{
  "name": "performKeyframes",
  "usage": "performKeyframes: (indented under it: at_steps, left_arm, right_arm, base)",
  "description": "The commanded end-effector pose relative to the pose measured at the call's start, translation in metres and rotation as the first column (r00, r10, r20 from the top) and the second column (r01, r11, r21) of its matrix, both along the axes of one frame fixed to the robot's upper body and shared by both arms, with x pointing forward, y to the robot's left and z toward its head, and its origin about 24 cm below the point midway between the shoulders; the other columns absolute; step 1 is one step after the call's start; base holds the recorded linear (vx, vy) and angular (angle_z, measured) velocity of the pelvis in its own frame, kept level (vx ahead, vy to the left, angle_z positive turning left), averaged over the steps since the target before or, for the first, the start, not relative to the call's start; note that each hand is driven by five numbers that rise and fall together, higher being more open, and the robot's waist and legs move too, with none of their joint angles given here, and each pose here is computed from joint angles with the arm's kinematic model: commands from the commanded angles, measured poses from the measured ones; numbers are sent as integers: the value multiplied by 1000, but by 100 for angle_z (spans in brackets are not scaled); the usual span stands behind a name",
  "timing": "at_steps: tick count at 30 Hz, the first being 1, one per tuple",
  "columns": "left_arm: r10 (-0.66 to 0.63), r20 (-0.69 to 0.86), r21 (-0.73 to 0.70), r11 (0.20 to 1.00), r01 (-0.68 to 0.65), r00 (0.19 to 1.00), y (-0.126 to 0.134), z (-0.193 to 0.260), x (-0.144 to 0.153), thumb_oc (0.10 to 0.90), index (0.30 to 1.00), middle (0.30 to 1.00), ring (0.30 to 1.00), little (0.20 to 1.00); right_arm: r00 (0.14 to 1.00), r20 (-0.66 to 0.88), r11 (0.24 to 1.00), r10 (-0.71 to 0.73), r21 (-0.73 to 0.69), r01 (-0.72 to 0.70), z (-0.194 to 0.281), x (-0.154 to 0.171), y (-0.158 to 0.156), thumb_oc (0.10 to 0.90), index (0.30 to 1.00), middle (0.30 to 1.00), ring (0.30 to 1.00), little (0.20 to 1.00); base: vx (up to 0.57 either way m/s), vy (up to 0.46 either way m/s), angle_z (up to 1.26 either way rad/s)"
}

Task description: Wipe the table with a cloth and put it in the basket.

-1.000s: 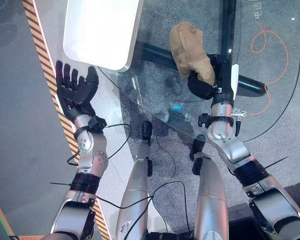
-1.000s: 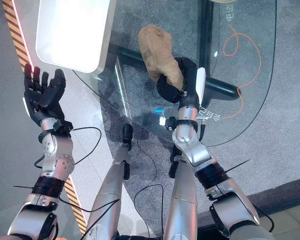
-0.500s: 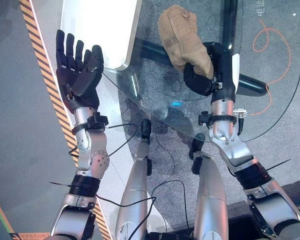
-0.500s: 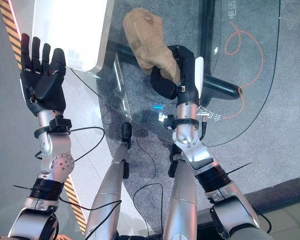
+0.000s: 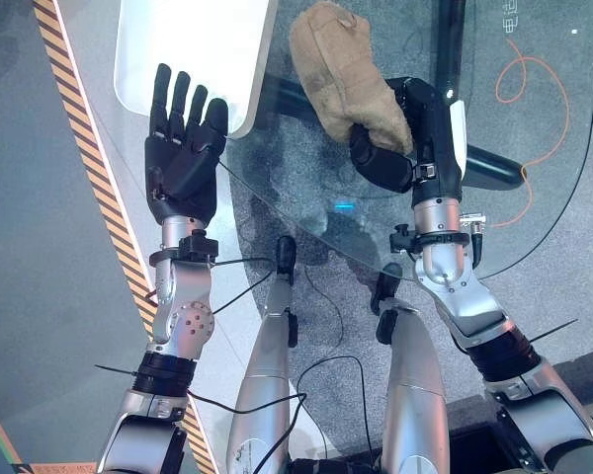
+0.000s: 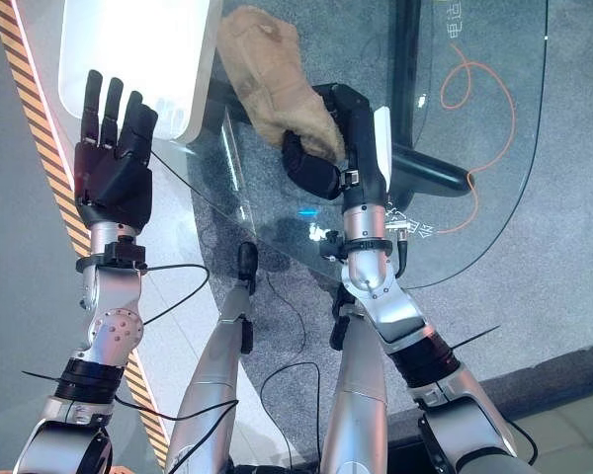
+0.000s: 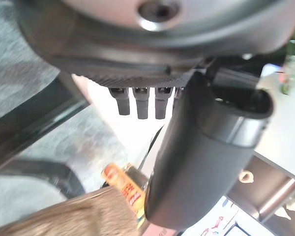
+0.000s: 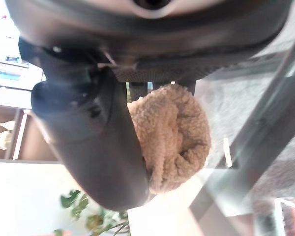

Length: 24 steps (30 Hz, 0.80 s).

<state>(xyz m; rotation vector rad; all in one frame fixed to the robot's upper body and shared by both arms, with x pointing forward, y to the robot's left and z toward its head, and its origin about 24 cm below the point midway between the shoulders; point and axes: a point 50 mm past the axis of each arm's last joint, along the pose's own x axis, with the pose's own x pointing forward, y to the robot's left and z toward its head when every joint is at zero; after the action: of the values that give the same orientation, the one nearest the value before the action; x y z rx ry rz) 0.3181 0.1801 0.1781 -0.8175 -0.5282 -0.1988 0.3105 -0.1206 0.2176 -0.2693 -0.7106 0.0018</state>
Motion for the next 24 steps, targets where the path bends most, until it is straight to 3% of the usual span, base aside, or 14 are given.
performKeyframes:
  at_steps: [1, 24]
  left_arm:
    - [-108, 248, 62, 994, 95, 963, -4, 46, -17, 800, 900, 900, 900, 900]
    - [-374, 302, 134, 927, 350, 877, -30, 53, -23, 800, 900, 900, 900, 900]
  right_arm:
    - [880, 415, 965, 233, 13, -262, 72, -49, 25, 100, 300, 300, 300, 200]
    - [874, 275, 915, 401, -160, -370, 65, -46, 48, 100, 300, 300, 300, 200]
  base:
    - [0, 0, 0]
    - [0, 0, 0]
